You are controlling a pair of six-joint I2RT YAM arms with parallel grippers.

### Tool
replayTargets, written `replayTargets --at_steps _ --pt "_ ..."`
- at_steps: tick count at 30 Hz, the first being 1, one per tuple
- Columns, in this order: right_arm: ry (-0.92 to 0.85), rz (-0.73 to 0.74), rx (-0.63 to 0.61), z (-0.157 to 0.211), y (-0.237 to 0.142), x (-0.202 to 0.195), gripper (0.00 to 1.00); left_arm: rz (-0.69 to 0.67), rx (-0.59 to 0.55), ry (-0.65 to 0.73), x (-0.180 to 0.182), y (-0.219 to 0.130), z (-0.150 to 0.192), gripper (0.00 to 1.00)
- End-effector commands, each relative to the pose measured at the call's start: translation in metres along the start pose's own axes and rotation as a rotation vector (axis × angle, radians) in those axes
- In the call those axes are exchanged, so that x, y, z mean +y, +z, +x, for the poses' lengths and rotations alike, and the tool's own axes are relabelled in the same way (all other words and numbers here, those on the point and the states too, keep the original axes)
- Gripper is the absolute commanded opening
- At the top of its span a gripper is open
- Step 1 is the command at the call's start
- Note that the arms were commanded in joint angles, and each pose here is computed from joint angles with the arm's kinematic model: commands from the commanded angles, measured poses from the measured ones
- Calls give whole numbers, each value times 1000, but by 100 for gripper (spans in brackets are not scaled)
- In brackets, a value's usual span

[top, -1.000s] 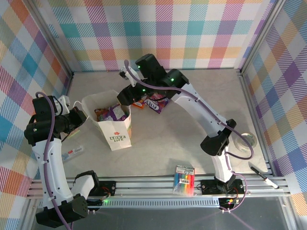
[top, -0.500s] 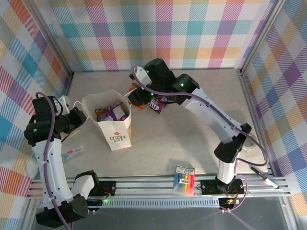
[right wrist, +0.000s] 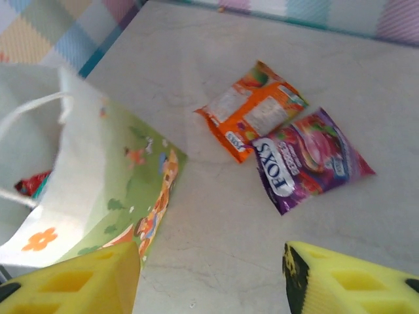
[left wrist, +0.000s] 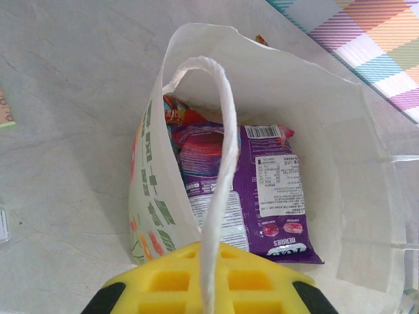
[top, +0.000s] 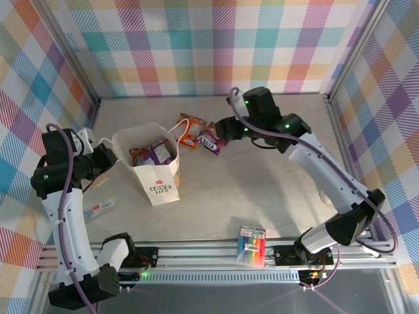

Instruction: Place the snacks into the paper bag

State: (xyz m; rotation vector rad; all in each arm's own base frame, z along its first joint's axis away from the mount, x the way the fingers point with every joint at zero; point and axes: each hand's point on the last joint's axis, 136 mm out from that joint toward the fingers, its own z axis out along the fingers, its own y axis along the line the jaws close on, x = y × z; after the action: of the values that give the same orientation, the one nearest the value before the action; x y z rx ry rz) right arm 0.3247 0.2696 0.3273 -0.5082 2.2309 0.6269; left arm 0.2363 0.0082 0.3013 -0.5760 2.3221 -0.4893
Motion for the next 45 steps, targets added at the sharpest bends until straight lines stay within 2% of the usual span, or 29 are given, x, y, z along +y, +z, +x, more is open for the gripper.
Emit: replayTargets --at_steps 1,7,10,14,24,33,45 --pt "127 -60 -46 -5 -7 -5 63 18 -11 -12 -5 -7 -3 8" --pt "283 -52 -25 13 5 -40 71 18 -11 -18 -5 -8 -4 8" --pt "352 -33 -27 20 13 -59 78 20 -13 -22 -6 -8 -5 8" --pt "422 -54 -13 29 25 -74 82 17 -9 -28 -5 -7 -4 8" --pt "585 -121 58 48 71 -110 87 0 -14 -41 -1 -4 -5 8" --pt "640 -128 133 61 111 -126 88 -31 -72 -47 3 -7 -15 7" --pt "694 -123 188 74 159 -148 87 -48 -83 -51 7 -6 -17 7"
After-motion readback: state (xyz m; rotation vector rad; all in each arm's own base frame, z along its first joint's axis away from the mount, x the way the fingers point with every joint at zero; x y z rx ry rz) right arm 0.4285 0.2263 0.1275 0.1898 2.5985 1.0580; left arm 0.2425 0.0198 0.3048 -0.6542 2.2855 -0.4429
